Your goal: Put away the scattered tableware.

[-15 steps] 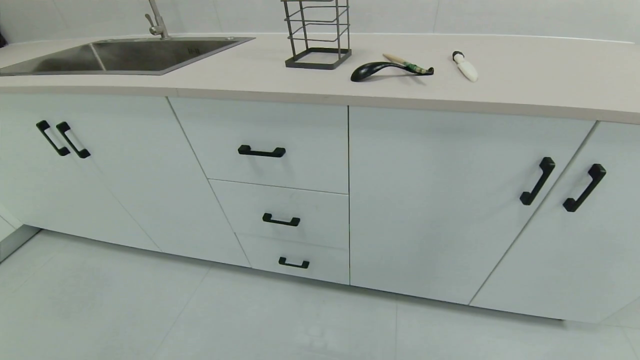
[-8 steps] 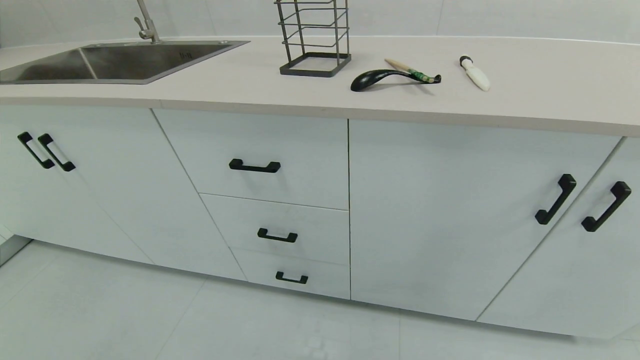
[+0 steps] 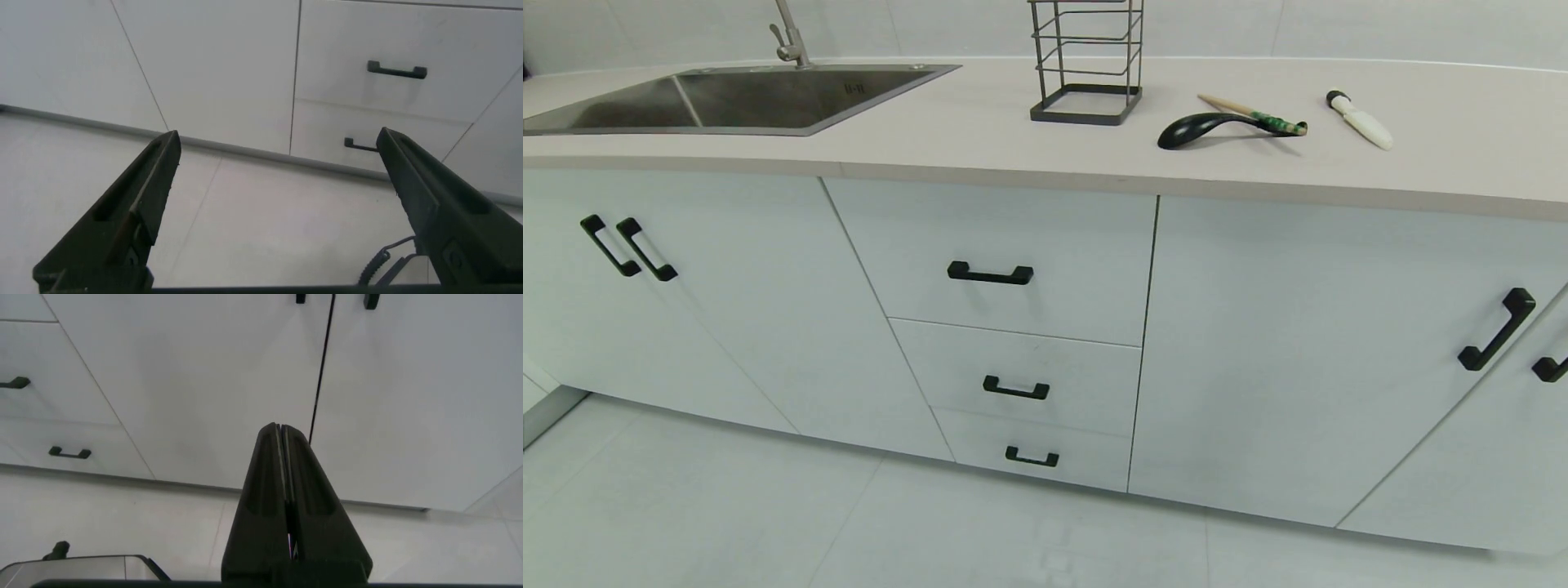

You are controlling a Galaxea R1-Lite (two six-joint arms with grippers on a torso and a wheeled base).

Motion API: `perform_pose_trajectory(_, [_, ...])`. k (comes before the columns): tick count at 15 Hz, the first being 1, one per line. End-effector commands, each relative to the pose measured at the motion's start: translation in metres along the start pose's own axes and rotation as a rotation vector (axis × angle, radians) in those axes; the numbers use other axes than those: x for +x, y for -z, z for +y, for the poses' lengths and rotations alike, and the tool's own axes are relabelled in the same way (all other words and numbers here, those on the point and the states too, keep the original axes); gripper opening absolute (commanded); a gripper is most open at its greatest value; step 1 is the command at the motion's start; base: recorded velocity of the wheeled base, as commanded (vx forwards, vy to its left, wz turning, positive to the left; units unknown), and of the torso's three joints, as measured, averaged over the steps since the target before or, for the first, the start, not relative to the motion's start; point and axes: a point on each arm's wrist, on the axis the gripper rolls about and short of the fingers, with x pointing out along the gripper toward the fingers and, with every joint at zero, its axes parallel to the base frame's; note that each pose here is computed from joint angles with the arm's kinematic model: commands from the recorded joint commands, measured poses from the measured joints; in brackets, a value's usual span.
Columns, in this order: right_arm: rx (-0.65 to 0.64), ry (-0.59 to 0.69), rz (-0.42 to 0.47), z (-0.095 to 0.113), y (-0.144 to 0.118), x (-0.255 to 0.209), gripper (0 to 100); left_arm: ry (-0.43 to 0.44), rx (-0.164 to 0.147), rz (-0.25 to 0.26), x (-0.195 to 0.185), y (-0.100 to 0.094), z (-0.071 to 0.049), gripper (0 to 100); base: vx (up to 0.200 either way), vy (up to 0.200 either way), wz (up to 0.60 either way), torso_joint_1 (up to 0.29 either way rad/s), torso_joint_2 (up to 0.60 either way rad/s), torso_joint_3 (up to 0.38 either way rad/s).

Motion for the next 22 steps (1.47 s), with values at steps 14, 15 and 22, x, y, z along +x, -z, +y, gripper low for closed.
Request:
perform_pose_trajectory(14, [-0.001, 0.000, 0.002, 0.000, 0.000, 0.000, 0, 0.342, 0.392, -0.039, 0.008, -0.058, -0.007, 100, 0.000, 0.000, 0.00, 0.000, 0.00, 0.000])
perform_pose_trajectory(15, [-0.001, 0.000, 0.002, 0.000, 0.000, 0.000, 0, 0.354, 0.435, -0.020, 0.012, -0.061, -0.007, 100, 0.000, 0.000, 0.00, 0.000, 0.00, 0.000])
perform_pose_trajectory(22, [0.001, -0.003, 0.002, 0.000, 0.000, 0.000, 0, 0.502, 0.826, 0.209, 0.062, -0.065, -0.012, 100, 0.000, 0.000, 0.00, 0.000, 0.00, 0.000])
